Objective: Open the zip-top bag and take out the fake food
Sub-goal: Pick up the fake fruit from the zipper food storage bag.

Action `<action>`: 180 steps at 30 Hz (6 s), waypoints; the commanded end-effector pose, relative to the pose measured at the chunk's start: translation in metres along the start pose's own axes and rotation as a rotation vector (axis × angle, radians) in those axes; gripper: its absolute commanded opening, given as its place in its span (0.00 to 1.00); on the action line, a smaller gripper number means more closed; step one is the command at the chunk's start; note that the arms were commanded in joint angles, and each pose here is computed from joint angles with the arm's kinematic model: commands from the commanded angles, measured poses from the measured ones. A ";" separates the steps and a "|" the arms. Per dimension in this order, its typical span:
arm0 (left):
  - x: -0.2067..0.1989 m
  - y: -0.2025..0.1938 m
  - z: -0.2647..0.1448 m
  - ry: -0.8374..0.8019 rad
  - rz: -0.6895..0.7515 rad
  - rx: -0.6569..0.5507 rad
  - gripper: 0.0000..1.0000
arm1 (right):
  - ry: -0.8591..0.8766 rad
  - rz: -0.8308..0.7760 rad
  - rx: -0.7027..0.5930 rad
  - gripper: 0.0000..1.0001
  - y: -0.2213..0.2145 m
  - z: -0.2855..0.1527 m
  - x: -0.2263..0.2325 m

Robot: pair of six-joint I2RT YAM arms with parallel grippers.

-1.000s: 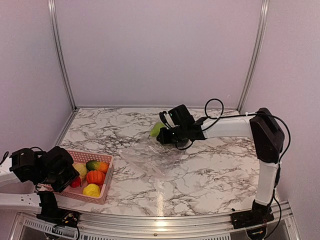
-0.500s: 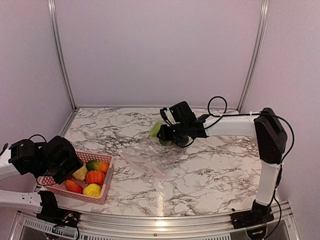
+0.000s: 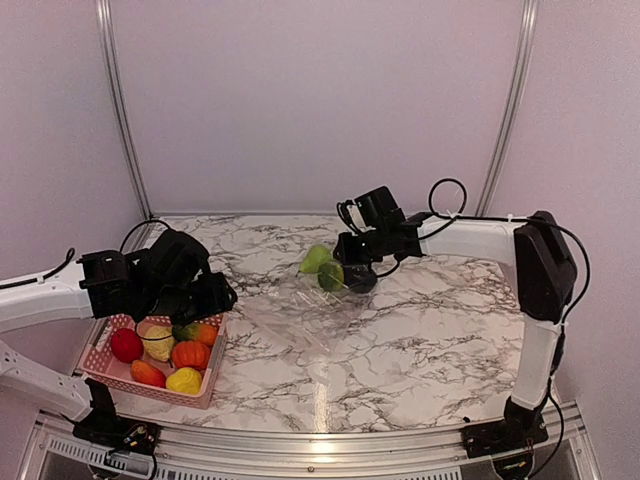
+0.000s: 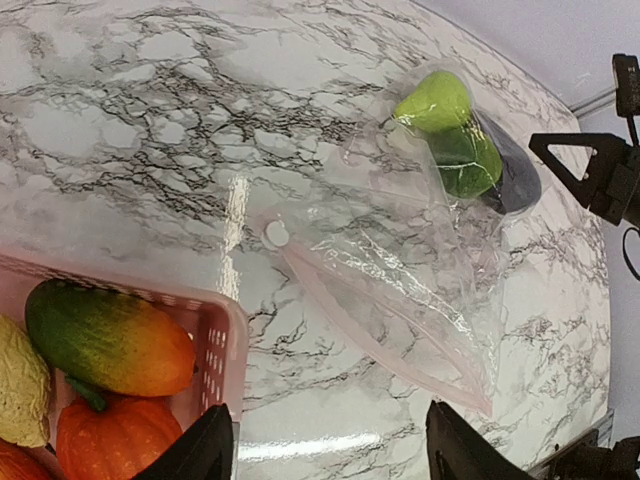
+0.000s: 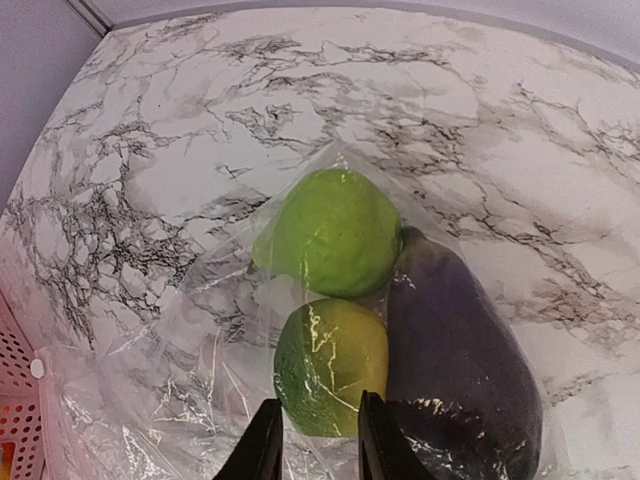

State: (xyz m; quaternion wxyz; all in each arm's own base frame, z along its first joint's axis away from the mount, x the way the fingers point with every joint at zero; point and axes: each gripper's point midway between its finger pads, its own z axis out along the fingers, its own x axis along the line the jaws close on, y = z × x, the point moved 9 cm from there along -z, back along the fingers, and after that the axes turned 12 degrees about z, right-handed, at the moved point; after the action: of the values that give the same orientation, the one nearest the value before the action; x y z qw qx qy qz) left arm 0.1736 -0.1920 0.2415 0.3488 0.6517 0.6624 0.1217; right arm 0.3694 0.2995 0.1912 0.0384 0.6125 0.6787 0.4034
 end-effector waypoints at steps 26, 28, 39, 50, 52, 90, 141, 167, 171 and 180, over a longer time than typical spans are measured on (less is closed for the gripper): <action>-0.040 -0.038 0.112 -0.259 0.028 0.146 0.19 | -0.144 -0.025 0.032 0.20 0.008 0.043 -0.017; -0.041 -0.039 0.116 -0.270 0.022 0.142 0.19 | -0.150 -0.024 0.037 0.20 0.006 0.044 -0.019; -0.050 -0.040 0.137 -0.287 -0.015 0.128 0.17 | -0.171 -0.002 0.081 0.18 -0.010 0.057 -0.031; -0.043 -0.039 0.150 -0.241 -0.028 0.113 0.18 | -0.202 0.013 0.124 0.17 -0.032 0.061 -0.042; -0.043 -0.039 0.153 -0.236 -0.028 0.113 0.17 | -0.215 0.029 0.122 0.17 -0.031 0.061 -0.047; -0.050 -0.031 0.159 -0.227 -0.005 0.091 0.25 | -0.232 -0.088 0.171 0.34 -0.058 0.066 -0.021; -0.044 -0.041 0.167 -0.244 0.021 0.103 0.34 | -0.125 -0.132 0.165 0.33 -0.049 0.065 0.012; -0.056 -0.033 0.168 -0.297 0.046 0.082 0.38 | -0.095 -0.081 0.226 0.14 -0.054 0.082 0.012; -0.056 -0.032 0.168 -0.298 0.047 0.080 0.39 | -0.093 -0.055 0.224 0.12 -0.050 0.085 0.010; -0.058 -0.032 0.169 -0.300 0.054 0.079 0.41 | -0.101 -0.075 0.241 0.01 -0.055 0.082 0.012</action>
State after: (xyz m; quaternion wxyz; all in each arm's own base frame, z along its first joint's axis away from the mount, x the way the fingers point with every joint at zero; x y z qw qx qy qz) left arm 0.2418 -0.2936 0.1121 0.4008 0.6932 0.5989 0.0059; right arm 0.3794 0.3553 0.1338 0.0296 0.6025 0.7218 0.3391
